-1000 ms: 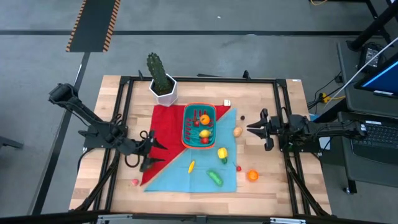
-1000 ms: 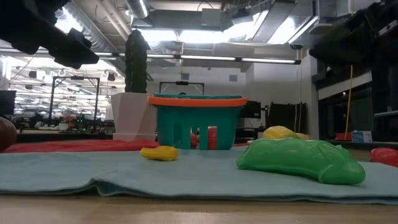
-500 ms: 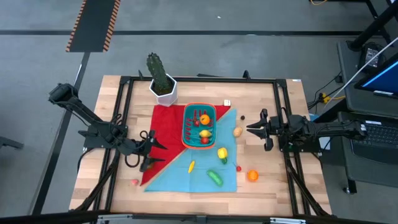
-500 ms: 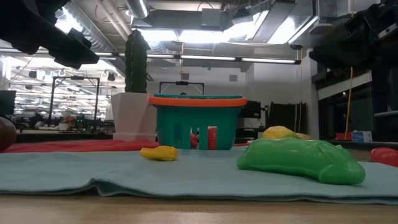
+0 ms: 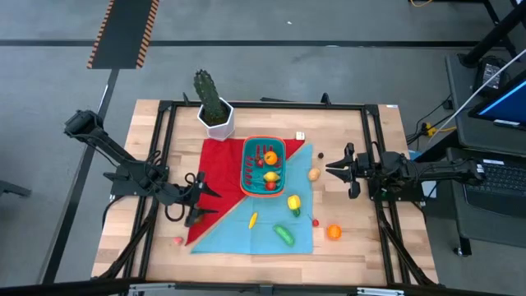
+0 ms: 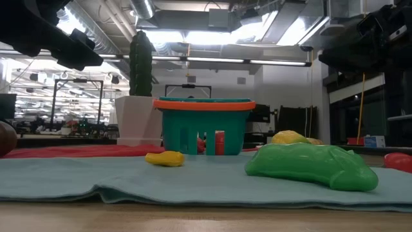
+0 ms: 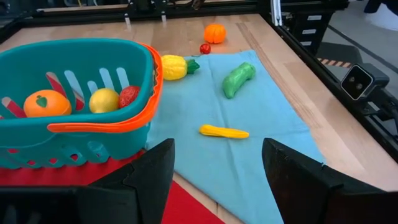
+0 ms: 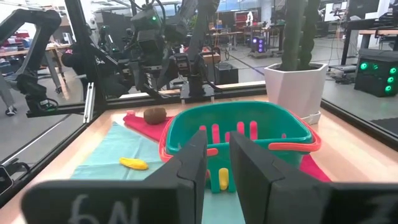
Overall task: Pick and placing Produce into tupperware
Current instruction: Put the kiwi into the basket
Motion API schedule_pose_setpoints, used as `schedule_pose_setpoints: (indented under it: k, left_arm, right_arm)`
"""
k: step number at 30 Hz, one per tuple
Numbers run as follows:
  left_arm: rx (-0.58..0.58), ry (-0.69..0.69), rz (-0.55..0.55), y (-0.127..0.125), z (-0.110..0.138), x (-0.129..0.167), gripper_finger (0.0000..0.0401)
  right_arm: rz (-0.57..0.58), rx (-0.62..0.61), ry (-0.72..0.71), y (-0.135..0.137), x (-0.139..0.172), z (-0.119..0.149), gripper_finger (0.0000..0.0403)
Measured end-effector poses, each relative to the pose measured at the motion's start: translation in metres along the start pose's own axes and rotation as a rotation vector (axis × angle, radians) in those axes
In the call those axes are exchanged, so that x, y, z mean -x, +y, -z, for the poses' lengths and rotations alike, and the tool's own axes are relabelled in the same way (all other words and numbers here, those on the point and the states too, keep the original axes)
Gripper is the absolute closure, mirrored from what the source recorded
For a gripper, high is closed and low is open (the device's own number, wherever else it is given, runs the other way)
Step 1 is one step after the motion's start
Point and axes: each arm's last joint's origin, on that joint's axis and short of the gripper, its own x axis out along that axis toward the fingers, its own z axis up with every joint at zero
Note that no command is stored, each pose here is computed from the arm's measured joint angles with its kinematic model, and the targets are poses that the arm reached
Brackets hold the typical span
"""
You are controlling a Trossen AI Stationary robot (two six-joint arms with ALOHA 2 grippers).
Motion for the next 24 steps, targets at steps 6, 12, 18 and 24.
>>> schedule_pose_setpoints:
  k: [6,12,18,24]
  left_arm:
    - [-0.005,0.005,-0.002,0.0001,0.0005,0.0,0.0167]
    - [-0.008,0.004,-0.027,0.0009,0.0008,0.0,0.0167]
    - [-0.008,0.002,-0.034,0.0011,0.0008,0.0,0.0142]
    - [-0.098,-0.002,-0.07,0.0021,0.0005,0.0,0.0082]
  right_arm:
    - [0.0,0.002,0.0,0.0,0.0,0.0,0.033]
    - [0.001,0.0,0.0,0.0,0.0,0.0,0.033]
    - [0.001,-0.001,0.0,0.0,0.0,-0.0001,0.033]
    - [0.001,-0.001,0.0,0.0,0.0,0.0,0.033]
